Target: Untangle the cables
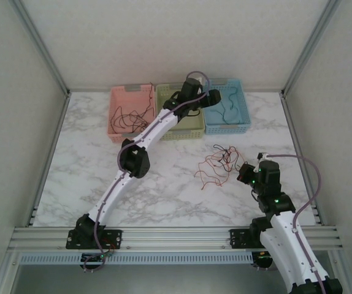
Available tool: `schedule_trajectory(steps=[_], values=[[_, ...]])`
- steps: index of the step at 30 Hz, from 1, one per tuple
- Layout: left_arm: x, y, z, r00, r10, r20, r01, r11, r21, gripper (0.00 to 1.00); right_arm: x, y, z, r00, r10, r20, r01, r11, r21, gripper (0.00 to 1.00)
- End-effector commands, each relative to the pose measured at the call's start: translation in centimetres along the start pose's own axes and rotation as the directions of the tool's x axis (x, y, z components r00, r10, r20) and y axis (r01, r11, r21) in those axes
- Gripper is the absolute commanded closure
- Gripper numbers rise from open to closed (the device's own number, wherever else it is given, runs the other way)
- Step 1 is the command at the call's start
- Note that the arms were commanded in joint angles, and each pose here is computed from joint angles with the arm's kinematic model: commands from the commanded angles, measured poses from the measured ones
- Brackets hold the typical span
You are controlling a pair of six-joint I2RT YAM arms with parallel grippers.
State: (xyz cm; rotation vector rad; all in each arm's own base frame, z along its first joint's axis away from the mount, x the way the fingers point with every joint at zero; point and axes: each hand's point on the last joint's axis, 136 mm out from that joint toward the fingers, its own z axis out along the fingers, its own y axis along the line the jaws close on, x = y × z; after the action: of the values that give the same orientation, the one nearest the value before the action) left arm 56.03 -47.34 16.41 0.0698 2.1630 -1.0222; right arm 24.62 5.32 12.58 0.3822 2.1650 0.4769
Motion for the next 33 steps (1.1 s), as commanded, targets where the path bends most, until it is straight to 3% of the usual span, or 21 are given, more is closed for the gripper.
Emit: schedule_trajectory(steps=[1,7,11,15,22,28,33], values=[[-6.0,-7.5,-6.9,0.992,0.096,0.086,-0.105,0.989,0.107,0.15,-0.3,0.0,0.0,1.0,-0.017,0.014,0.017,1.0,-0.001,1.0],[-6.9,-11.0,-14.6,0.971,0.238,0.02,-0.239,0.968,0.074,0.24,-1.4,0.7,0.3,0.999,-0.019,0.027,0.02,1.0,-0.011,1.0],[-4.3,-11.9,-20.3,0.949,0.315,0.004,-0.314,0.946,0.075,0.26,-2.3,1.8,0.3,0.999,-0.033,0.027,0.034,0.999,-0.037,1.0],[0.2,-9.7,-25.2,0.963,0.267,0.033,-0.269,0.955,0.127,0.25,-3.7,3.8,0.0,0.997,-0.062,0.038,0.066,0.992,-0.106,1.0],[12.1,-4.9,-23.6,0.943,0.303,-0.137,-0.275,0.942,0.192,0.28,-4.4,5.6,-0.1,0.997,-0.079,-0.01,0.076,0.984,-0.158,1.0],[15.4,-3.3,-19.4,0.914,0.34,-0.221,-0.287,0.928,0.239,0.3,-4.6,6.0,-0.2,0.998,-0.053,-0.021,0.048,0.984,-0.171,1.0],[16.7,-3.4,-18.2,0.911,0.332,-0.243,-0.262,0.924,0.279,0.3,-4.1,5.8,-0.2,0.998,-0.043,-0.04,0.036,0.986,-0.165,1.0]])
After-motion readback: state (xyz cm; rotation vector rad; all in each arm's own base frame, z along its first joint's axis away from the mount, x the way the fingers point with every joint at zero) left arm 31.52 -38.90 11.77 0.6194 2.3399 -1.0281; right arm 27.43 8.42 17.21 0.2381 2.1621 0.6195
